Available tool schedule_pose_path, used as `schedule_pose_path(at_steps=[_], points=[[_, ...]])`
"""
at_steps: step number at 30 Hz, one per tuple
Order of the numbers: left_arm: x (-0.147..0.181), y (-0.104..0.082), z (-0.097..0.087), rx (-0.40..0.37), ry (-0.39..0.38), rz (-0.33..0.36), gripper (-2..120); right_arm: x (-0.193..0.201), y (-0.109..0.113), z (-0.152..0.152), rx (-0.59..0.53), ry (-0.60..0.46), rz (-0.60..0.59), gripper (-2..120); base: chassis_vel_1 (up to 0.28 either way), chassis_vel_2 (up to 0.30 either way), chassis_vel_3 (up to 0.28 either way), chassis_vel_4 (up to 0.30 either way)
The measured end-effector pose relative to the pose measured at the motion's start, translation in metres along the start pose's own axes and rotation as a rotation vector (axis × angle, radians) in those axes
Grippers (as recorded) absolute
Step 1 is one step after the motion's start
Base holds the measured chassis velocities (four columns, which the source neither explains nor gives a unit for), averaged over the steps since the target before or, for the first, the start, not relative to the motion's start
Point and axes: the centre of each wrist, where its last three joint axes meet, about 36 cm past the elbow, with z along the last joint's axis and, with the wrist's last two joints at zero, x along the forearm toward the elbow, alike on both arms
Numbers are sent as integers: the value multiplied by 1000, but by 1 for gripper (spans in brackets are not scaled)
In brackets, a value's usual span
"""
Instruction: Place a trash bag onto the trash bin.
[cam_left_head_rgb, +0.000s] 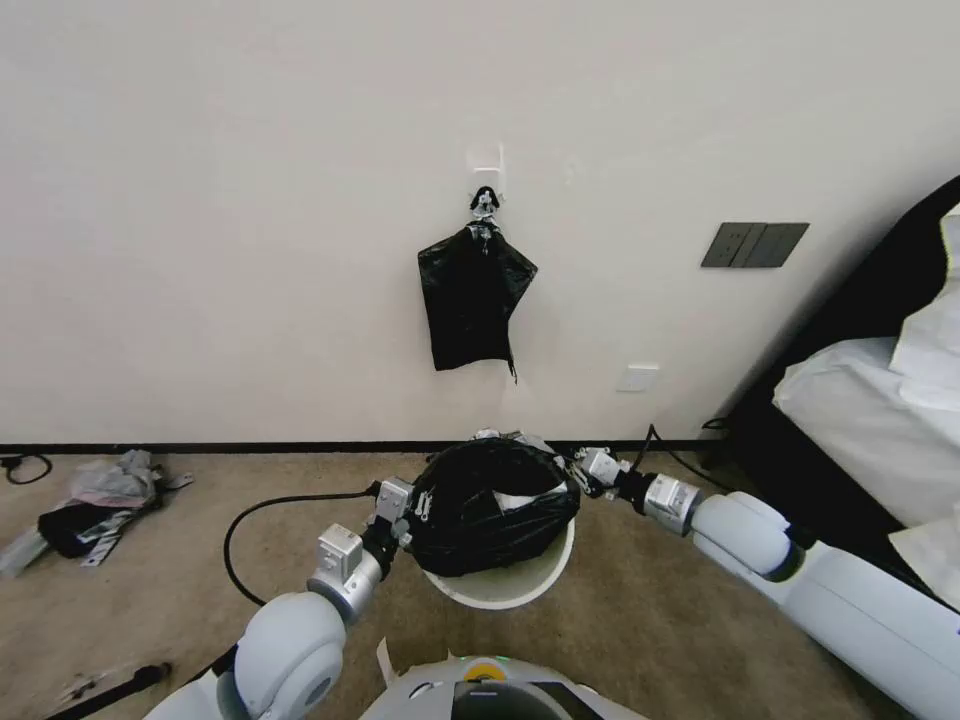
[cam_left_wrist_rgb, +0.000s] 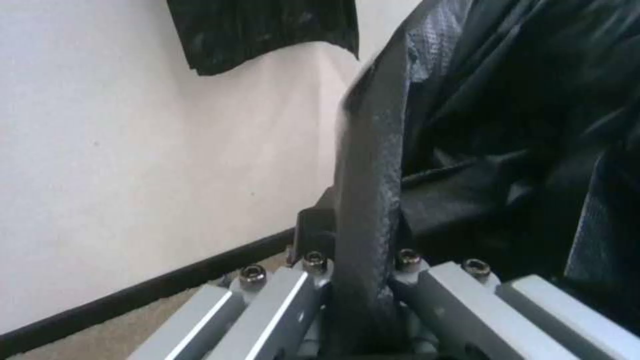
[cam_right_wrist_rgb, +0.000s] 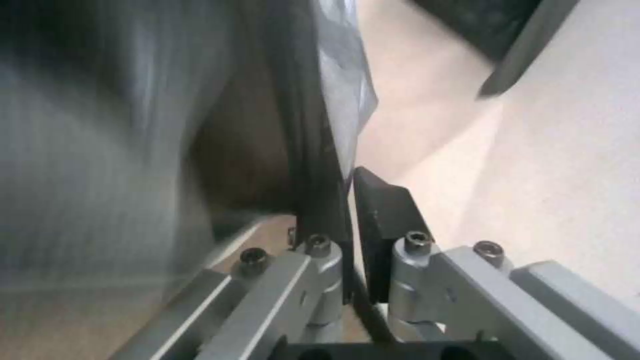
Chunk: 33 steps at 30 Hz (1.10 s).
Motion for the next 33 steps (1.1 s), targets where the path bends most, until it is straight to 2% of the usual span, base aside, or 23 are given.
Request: schedule_pose_path(at_steps=[3,9,11,16,18,20,21,24,25,27,30,31,33], points=[[-3,2,0,14,-23,1,1,-1,4,10,-2,8,-27,0,0,0,0,0],[-4,3,1,26,-21,4,1,-2,4,11,-11,-6,-33,0,0,0,0,0],[-7,6,3,44,-10,-1,1,-2,4,9,-22,-21,-19,4,0,0,0,0],[-15,14,7,108,42,-28,1,-1,4,0,-88,-59,60,22,0,0,0,0],[-16,16,6,121,49,-33,1,0,4,-2,-103,-64,74,25,0,0,0,0],[-22,24,4,160,67,-51,1,4,-1,-9,-136,-77,117,37,0,0,0,0],[-22,24,4,160,67,-51,1,4,-1,-9,-136,-77,117,37,0,0,0,0],[-33,37,2,184,73,-84,1,8,-6,-12,-139,-72,186,50,0,0,0,0],[-33,37,2,184,73,-84,1,8,-6,-12,-139,-72,186,50,0,0,0,0],[-42,47,-1,202,76,-111,1,17,-8,-14,-147,-69,219,62,0,0,0,0],[-46,50,-1,207,75,-126,1,21,-6,-16,-165,-71,230,65,0,0,0,0],[-51,55,-2,213,75,-148,1,28,3,-24,-220,-83,255,76,0,0,0,0],[-54,57,-2,212,77,-156,1,34,12,-37,-256,-114,255,84,0,0,0,0]])
